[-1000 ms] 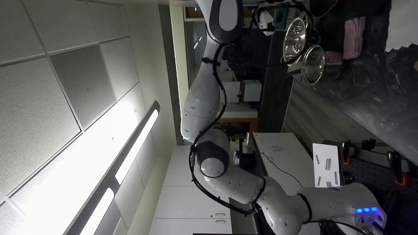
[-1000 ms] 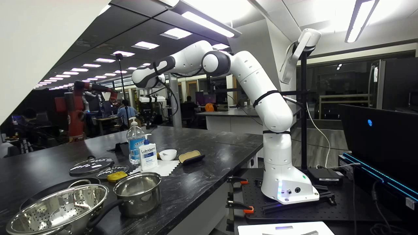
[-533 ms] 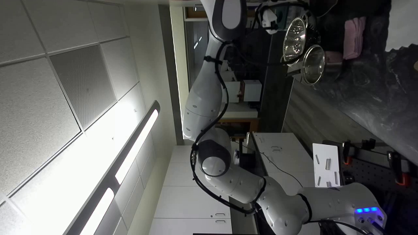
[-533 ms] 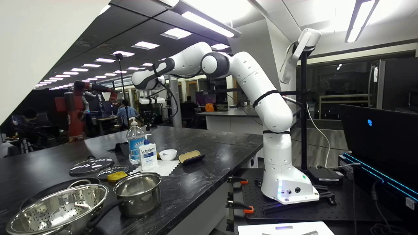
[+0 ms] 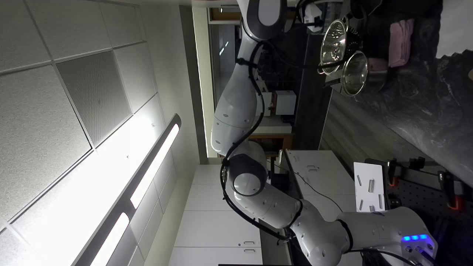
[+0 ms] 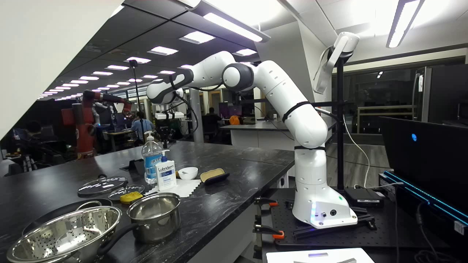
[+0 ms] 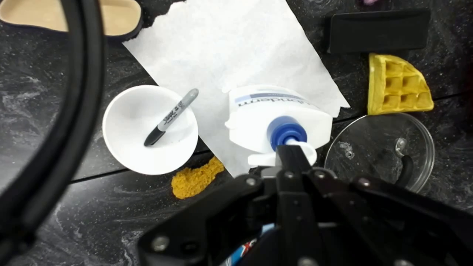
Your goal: Push down on the small hand soap bottle
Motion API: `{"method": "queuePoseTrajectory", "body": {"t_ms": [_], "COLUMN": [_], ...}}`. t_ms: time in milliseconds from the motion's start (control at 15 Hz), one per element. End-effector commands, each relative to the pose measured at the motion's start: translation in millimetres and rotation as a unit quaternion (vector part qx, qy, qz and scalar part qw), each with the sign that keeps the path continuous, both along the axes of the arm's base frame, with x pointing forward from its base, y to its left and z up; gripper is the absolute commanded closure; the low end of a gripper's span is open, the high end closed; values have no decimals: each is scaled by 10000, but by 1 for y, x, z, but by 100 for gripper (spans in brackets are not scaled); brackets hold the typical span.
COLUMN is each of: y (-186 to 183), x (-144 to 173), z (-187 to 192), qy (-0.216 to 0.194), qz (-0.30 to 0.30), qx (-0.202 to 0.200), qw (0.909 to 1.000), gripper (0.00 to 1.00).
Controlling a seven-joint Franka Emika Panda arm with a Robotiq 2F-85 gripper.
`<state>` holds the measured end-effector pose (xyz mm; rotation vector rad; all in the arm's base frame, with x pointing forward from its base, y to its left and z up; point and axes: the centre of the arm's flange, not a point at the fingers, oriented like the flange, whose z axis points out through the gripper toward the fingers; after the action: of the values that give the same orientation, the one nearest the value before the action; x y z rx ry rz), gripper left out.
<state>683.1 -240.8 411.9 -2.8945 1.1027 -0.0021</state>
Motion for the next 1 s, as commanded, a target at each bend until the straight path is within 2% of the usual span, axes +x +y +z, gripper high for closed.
{"method": "queuePoseTrajectory", "body": {"t_ms": [0,400,933], "y": [-10,1,7], "x": [21,30,32], "z": [7,8,1], "qy": [-8,6,61], "qz": [-33,385,403], "qx": [-44,-90,43], "qw": [10000,9992,9992], "gripper": [100,100,100]}}
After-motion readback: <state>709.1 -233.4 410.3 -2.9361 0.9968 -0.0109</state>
